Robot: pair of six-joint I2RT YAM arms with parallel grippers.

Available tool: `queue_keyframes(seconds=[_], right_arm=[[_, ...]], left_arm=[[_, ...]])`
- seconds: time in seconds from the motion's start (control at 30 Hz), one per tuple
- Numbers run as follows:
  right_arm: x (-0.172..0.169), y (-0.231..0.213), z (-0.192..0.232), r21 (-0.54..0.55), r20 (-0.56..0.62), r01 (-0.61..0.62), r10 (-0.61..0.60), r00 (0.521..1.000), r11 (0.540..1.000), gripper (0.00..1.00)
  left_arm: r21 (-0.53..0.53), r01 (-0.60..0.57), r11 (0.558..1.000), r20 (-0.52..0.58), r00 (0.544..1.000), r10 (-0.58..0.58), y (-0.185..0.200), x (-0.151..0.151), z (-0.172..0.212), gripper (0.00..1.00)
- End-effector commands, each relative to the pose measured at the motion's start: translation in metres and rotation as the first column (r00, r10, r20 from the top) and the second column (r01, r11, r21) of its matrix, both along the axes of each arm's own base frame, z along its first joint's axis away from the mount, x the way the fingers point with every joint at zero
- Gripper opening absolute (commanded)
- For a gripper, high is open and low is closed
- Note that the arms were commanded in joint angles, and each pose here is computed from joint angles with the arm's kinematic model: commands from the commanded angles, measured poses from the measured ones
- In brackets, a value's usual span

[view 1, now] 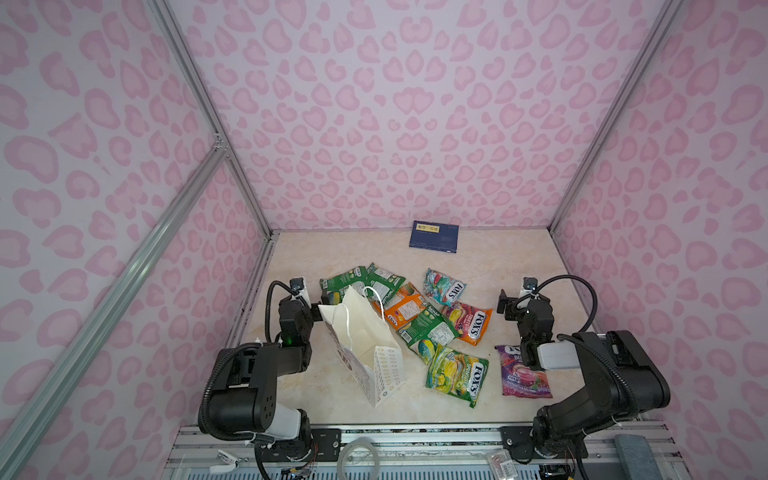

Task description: Place the snacks into the paper bag

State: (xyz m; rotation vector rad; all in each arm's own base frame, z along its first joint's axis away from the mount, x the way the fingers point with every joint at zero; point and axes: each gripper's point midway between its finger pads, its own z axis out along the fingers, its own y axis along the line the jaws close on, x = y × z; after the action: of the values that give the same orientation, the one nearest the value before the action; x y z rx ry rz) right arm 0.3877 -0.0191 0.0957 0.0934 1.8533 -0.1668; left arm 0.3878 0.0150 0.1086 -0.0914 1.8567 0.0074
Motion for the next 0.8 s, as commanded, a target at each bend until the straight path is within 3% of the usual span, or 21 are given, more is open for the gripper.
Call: queue_keyframes(seconds=[0.0,0.57,0.7,0.77], right_arm=[[0.002,0.000,0.006,0.002,0.026,0.000,0.000,1.000,1.000,0.99],[0.003,-0.002,0.006,0.020,0.027,-0.002,0.002,1.000,1.000,0.99],[0.003,-0.003,0.005,0.029,0.027,-0.003,0.002,1.000,1.000,0.99],[0.003,-0.005,0.005,0.032,0.026,-0.002,0.001,1.000,0.999,0.99]], left_arm=[[0.005,0.005,1.000,0.028,1.000,-0.006,0.000,0.002,0.008,0.98],[-0.001,0.006,1.000,0.030,1.000,-0.006,0.000,0.002,0.008,0.98],[-0.009,-0.026,1.000,0.032,0.999,0.026,0.006,0.002,0.009,0.98],[-0.017,-0.160,0.987,0.049,0.986,0.160,0.028,-0.002,0.018,0.97]])
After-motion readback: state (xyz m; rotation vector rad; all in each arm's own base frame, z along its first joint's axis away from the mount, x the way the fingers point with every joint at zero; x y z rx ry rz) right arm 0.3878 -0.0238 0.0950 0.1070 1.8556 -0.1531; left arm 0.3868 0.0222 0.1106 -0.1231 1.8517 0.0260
